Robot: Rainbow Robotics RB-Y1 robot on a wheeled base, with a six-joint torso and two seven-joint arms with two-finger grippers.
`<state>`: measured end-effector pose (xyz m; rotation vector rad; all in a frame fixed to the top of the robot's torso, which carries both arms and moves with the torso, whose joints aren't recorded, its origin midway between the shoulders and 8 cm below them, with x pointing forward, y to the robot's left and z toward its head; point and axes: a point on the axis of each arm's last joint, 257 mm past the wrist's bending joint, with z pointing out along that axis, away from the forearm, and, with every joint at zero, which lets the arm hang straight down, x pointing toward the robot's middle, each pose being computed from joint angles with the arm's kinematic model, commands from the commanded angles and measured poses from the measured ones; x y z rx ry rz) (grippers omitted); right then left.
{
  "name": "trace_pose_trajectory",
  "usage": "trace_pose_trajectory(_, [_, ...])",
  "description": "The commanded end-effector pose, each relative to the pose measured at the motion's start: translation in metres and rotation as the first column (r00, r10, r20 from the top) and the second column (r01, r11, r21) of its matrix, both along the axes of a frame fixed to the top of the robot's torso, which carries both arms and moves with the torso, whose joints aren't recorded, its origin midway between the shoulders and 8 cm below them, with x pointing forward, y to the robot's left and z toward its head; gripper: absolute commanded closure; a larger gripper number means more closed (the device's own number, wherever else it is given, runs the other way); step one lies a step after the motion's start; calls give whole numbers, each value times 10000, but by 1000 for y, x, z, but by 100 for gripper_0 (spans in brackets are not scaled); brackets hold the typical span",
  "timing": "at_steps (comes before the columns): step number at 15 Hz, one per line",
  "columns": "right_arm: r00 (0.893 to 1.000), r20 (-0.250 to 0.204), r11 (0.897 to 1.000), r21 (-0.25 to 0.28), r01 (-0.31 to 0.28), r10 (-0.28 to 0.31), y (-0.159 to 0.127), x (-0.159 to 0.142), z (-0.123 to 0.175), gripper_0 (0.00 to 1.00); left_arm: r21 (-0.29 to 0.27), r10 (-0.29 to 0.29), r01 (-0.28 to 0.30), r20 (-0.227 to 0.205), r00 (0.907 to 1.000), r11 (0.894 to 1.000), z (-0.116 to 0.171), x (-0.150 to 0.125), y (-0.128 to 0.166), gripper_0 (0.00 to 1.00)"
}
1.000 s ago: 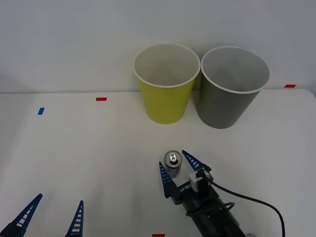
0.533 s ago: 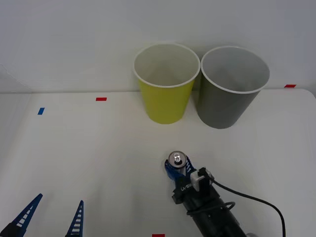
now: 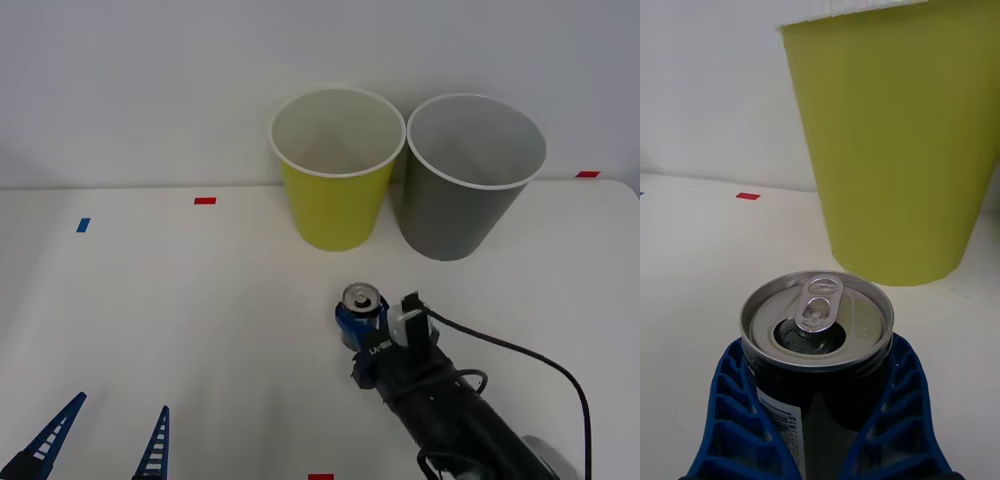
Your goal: Put cans in the gray bin and PET bottles in the light green bin.
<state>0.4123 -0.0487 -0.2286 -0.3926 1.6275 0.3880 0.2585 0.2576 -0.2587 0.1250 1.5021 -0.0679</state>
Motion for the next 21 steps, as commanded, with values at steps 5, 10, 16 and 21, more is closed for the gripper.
trace_pose_trajectory(5, [9932, -1040, 9932, -1089, 408, -522, -37, 7, 71, 99, 0, 0, 0, 1, 10000, 10000, 0, 0, 0, 0])
trace_pose_trajectory(10, [9888, -1311, 9873, -1504, 519, -719, -53, -5, 115, 99, 0, 0, 0, 1, 10000, 10000, 0, 0, 0, 0])
trace_pose_trajectory(16, [9953, -937, 9954, -944, 152, -241, -64, 7, 169, 100, 0, 0, 0, 1, 10000, 10000, 0, 0, 0, 0])
trace_pose_trajectory(21, [9991, 366, 9946, -1003, 249, -214, -83, 22, 233, 100, 0, 0, 0, 1, 10000, 10000, 0, 0, 0, 0])
